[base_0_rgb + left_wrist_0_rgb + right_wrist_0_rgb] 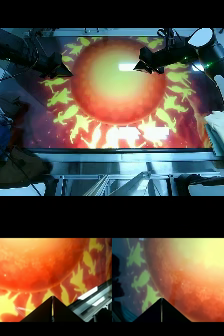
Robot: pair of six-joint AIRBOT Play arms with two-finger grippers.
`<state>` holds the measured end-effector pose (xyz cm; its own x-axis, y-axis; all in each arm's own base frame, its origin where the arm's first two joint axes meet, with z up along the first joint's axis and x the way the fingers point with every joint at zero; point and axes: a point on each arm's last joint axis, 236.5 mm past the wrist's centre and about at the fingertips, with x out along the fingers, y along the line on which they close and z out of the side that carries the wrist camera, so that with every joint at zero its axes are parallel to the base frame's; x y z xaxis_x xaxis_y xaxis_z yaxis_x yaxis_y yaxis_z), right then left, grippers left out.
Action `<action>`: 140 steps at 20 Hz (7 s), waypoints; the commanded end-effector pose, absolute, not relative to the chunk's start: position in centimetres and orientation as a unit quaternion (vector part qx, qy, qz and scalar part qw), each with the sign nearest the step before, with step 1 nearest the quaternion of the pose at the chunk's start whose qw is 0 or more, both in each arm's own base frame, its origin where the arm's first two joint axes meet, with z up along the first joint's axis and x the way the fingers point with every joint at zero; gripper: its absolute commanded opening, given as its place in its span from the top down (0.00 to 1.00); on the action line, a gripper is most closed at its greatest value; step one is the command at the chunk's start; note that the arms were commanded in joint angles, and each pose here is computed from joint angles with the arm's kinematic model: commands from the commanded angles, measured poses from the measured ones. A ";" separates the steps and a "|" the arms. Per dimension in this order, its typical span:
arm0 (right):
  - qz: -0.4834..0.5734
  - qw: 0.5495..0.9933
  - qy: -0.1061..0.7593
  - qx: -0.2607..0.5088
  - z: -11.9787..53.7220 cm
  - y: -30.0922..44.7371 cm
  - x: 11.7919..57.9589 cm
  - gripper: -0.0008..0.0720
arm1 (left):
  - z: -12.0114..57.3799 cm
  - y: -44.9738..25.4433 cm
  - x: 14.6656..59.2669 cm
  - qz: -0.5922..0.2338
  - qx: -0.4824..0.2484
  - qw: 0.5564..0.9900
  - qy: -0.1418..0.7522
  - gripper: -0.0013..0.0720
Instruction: Fold the shirts.
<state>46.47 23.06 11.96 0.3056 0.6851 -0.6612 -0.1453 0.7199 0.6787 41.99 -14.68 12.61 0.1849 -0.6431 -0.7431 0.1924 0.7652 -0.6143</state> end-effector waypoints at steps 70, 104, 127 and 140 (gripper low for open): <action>0.288 0.658 0.649 0.249 -8.4 25.8 40.4 0.29 | -7.3 -19.1 23.3 -0.214 -0.207 0.592 0.749 0.27; 0.261 0.865 0.311 0.295 10.0 11.8 53.7 0.93 | 6.9 -11.0 43.0 -0.266 -0.281 0.748 0.540 0.96; 0.211 0.754 0.497 0.375 0.7 4.1 46.3 0.30 | -10.2 -15.7 27.4 -0.194 -0.340 0.535 0.749 0.03; 0.223 0.757 0.496 0.363 0.7 4.3 46.1 0.29 | -9.8 -8.3 31.9 -0.118 -0.327 0.618 0.705 0.03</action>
<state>46.14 4.32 0.77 0.4096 0.6966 -0.5890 0.0282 0.6357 0.7714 31.59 -9.28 -8.89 -0.0500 -0.6350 -0.7709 -0.2994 0.7459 -0.5950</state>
